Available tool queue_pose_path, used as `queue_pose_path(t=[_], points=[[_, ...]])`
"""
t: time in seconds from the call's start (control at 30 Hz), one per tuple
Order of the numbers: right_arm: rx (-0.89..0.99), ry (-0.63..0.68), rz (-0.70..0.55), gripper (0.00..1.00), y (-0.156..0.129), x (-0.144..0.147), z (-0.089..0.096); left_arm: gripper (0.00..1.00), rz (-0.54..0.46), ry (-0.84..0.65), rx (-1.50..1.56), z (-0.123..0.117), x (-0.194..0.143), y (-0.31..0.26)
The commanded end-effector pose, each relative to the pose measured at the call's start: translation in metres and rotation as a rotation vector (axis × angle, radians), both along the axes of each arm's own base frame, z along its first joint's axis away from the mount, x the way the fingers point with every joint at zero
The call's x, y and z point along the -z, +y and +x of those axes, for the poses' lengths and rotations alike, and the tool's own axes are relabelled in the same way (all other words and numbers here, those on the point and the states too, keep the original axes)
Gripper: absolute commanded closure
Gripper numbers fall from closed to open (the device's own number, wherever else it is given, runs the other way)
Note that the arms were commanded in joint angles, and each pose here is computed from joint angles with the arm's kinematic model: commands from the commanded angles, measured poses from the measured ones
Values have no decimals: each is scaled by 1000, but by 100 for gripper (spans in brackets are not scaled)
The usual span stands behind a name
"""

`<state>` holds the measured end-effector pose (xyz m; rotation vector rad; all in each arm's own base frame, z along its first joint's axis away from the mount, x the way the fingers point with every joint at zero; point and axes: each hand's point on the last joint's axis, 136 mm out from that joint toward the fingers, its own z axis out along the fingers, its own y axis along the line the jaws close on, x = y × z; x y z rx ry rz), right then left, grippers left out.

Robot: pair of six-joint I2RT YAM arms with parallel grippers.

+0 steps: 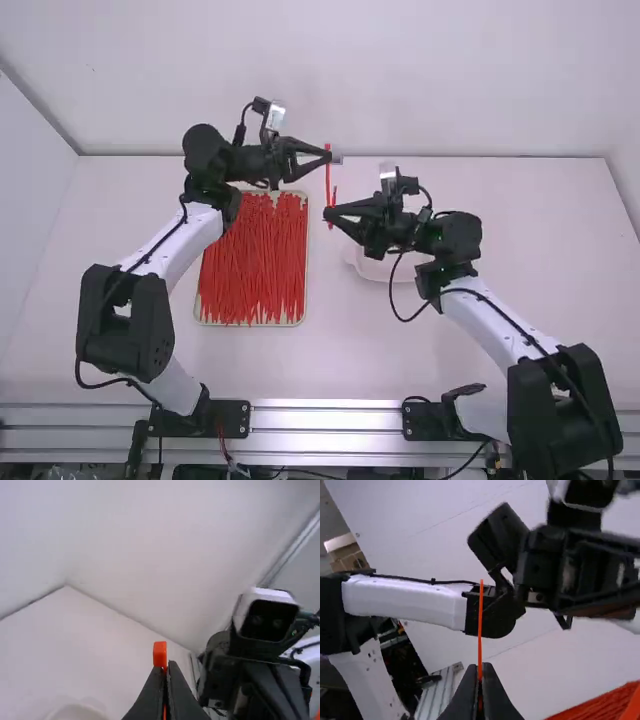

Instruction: Fasten the cable tie

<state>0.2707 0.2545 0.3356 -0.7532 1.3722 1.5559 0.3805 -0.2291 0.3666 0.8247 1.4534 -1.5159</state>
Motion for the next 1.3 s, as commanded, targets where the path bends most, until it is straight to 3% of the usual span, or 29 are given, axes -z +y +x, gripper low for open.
queue_pose_path(t=[0.0,0.2,0.37,0.83,1.27], points=[[-5,81,30,100,3,-10,4,99,22,-78,35,-7,5,1],[-25,193,59,100,9,-12,2,99,60,-232,113,-22,11,0],[-14,204,68,100,9,-13,4,99,79,-396,171,-34,16,1],[-15,334,78,100,20,-7,5,99,75,-659,176,-42,9,2],[-4,397,79,100,18,-3,11,99,69,-746,168,-48,-2,4]])
